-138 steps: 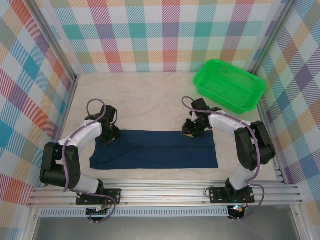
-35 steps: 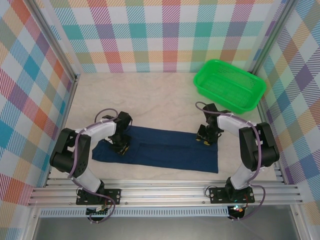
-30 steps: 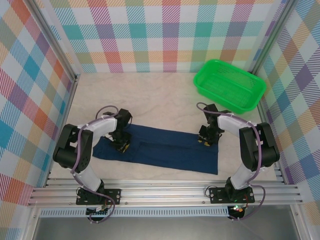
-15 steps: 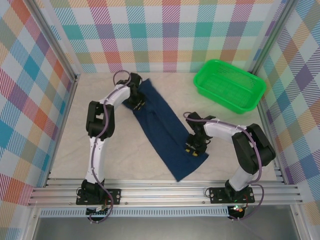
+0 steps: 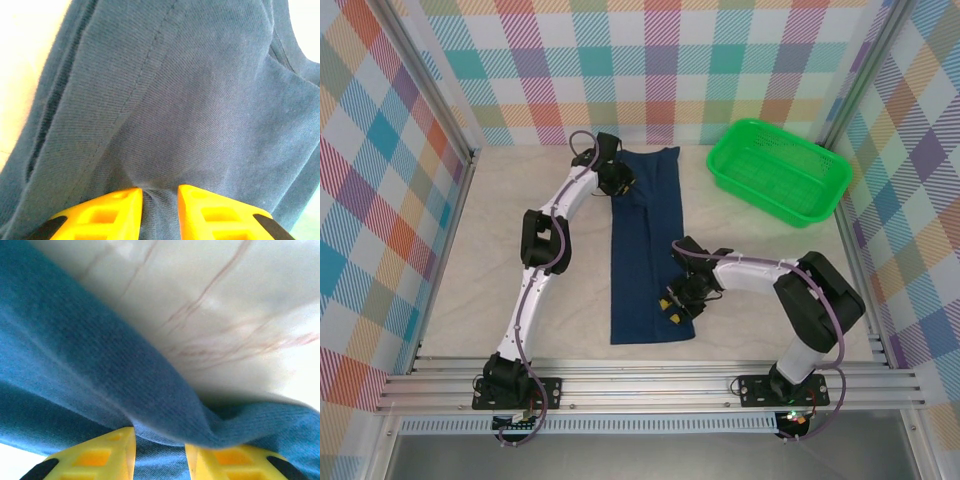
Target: Fold and stack the t-shirts
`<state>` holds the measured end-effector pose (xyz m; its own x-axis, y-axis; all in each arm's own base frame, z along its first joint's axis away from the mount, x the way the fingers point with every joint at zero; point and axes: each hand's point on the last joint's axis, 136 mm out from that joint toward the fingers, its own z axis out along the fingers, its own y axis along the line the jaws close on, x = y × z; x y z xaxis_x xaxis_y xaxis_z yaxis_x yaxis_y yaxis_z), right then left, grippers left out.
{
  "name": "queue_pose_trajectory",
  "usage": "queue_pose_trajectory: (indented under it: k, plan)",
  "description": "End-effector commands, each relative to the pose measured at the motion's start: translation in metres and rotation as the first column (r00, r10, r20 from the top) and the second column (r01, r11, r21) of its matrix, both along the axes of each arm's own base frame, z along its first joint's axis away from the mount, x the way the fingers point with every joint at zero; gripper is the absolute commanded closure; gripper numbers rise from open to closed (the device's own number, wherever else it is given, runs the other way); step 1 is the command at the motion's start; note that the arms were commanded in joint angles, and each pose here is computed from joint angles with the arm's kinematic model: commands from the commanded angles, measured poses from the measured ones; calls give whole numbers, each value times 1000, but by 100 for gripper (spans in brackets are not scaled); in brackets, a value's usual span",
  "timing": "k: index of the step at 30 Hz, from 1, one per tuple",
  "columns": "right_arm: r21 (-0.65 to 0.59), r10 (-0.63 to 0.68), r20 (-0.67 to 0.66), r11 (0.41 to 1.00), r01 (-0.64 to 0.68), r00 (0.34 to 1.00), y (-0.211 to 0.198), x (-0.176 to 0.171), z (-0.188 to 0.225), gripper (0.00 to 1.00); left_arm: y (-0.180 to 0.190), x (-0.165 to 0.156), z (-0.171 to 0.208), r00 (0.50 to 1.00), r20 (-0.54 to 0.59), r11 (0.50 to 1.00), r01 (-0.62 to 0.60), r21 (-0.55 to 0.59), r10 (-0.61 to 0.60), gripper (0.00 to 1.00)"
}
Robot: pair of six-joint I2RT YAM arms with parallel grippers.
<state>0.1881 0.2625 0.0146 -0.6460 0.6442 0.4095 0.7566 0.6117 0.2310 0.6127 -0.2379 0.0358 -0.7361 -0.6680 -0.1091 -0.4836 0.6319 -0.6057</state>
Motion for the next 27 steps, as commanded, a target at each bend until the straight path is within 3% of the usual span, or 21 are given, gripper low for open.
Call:
queue_pose_trajectory:
  k: [1,3,6,9,15,19,23,27]
  plan:
    - [-132,-140,-111,983,125,984,-14,-16,-26,66,16,-10,-37,995,-94,998,-37,47,41,73]
    - [-146,-131,-83,982,118,988,-18,-12,-19,62,19,-6,-19,998,-61,999,-27,45,30,70]
    - [-164,-85,-1,983,84,996,-24,-2,2,55,23,2,30,999,40,997,-21,72,18,56]
    - [-160,-24,66,986,34,998,-27,6,27,49,33,2,84,992,123,994,-40,107,26,48]
    - [-183,84,214,982,-45,973,-51,17,74,44,60,-44,145,993,116,969,-25,246,-4,41]
    - [-228,309,338,943,-241,889,-71,20,94,46,54,-120,138,994,-5,970,107,217,-108,48]
    - [-230,530,333,848,-478,780,-82,-11,89,49,52,-253,93,941,-244,958,265,105,-234,53]
    - [-91,576,270,813,-575,772,-77,-50,68,50,48,-390,51,842,-412,924,383,0,-349,52]
